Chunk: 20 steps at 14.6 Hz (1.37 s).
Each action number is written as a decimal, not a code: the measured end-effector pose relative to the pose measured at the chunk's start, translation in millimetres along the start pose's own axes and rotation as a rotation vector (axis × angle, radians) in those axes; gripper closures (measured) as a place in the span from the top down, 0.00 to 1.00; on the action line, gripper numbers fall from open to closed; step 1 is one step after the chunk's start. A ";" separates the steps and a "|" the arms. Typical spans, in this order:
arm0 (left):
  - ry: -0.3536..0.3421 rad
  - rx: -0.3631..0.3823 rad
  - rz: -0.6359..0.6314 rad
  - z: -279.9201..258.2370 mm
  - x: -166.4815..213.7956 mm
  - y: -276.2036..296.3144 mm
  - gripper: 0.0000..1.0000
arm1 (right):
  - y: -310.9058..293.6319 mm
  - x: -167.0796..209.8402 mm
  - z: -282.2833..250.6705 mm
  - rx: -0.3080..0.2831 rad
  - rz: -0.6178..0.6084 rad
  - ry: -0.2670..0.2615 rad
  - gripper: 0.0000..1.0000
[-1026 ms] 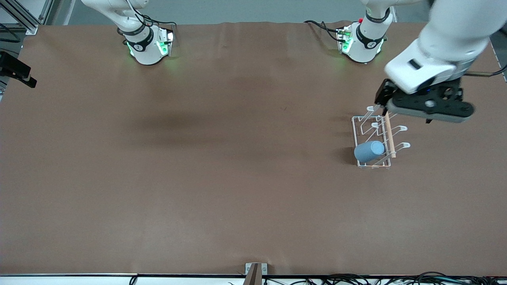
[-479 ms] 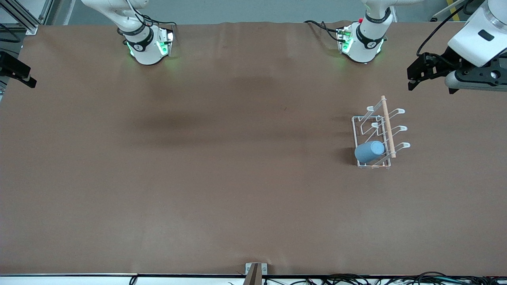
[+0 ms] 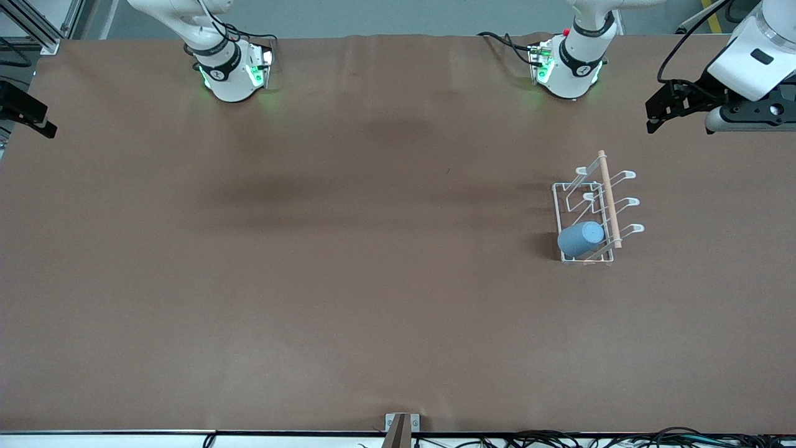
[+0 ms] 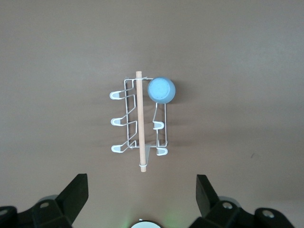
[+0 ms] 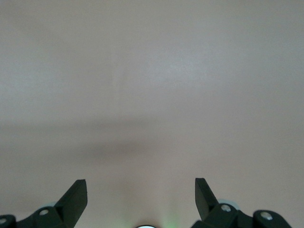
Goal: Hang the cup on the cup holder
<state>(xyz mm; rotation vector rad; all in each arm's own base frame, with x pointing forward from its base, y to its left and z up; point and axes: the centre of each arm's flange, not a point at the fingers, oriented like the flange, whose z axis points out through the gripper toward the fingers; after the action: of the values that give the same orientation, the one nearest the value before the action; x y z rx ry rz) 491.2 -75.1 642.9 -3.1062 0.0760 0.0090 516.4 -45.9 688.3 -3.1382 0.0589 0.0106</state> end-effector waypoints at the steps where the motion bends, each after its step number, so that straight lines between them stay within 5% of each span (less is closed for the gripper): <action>1: 0.001 0.003 0.003 0.0 -1.2 0.4 1.00 | 0.5 0.0 0.0 0.000 0.001 0.000 1.00; 9: 0.043 0.001 0.014 -14.7 10.3 4.6 1.00 | 1.4 -0.1 0.2 0.000 0.003 -0.001 1.00; 20: 0.014 -0.007 0.010 -3.1 33.3 0.9 1.00 | 1.8 -0.1 0.3 0.000 0.003 -0.001 1.00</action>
<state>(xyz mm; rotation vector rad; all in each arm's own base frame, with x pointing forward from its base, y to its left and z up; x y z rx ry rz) 524.4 -77.7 645.8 -3.1135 0.0918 -0.0124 516.2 -47.7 688.1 -3.1378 0.0642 0.0120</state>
